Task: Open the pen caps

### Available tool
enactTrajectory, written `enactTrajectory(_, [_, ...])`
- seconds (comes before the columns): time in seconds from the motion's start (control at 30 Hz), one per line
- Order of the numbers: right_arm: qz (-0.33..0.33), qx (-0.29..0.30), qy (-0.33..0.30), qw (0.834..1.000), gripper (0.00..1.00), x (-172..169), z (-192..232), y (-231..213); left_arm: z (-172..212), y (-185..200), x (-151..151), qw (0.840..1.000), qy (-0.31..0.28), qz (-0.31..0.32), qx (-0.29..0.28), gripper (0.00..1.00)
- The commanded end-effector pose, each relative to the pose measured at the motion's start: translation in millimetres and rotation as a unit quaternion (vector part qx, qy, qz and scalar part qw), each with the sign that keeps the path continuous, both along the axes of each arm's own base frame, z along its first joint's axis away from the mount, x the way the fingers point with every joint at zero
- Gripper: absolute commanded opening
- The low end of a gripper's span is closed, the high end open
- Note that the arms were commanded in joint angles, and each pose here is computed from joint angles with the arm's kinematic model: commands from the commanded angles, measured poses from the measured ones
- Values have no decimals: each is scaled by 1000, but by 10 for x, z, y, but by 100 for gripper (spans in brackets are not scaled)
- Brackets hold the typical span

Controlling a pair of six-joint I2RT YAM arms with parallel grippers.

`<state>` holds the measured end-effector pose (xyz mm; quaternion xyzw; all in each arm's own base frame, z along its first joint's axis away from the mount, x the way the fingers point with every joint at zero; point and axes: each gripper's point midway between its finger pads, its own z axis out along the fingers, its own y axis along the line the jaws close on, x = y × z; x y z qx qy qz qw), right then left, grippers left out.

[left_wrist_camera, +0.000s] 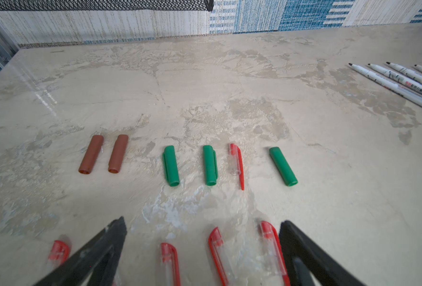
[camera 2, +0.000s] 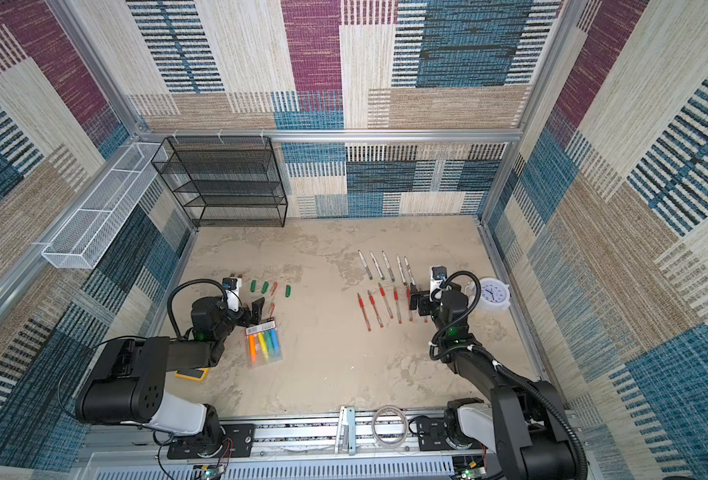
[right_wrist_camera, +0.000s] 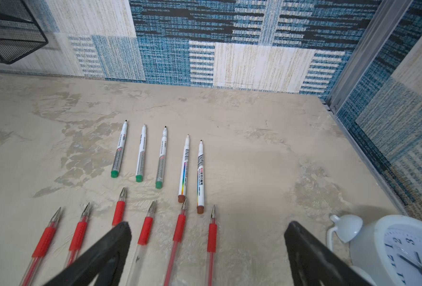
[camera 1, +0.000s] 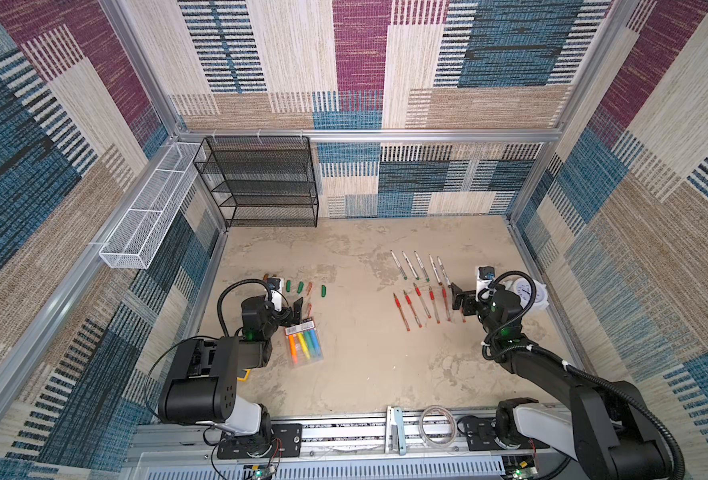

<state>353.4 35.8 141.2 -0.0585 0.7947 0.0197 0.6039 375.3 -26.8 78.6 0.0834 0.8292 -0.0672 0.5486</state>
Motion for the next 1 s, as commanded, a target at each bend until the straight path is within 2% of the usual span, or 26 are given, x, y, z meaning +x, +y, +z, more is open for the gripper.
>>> enactTrajectory(0.0, [14, -3, -99, 995, 100, 22, 366, 3, 195, 110, 140, 999, -38, 32, 4, 100])
enactTrajectory(0.07, [12, 0, -107, 994, 100, 6, 336, -27, 173, 211, 197, 998, -24, 63, 4, 100])
enactTrajectory(0.2, [1, 11, -119, 993, 100, -5, 291, -114, 115, 271, 293, 997, 12, 81, 4, 100])
enactTrajectory(0.4, [-7, 32, -140, 990, 100, 54, 290, -224, 122, 272, 290, 997, 11, 81, 4, 100])
enactTrajectory(0.53, [-6, 39, -127, 991, 100, 106, 107, -254, 116, 270, 286, 997, 12, 81, 4, 100])
enactTrajectory(0.6, [-10, 42, -146, 988, 100, 59, 116, -266, 118, 268, 283, 997, 12, 81, 5, 100])
enactTrajectory(0.77, [-31, 46, -107, 993, 100, 220, 14, -335, 116, 267, 283, 997, 12, 81, 5, 100])
enactTrajectory(0.97, [-31, 46, -111, 992, 100, 205, 24, -335, 118, 272, 283, 997, 12, 82, 6, 100])
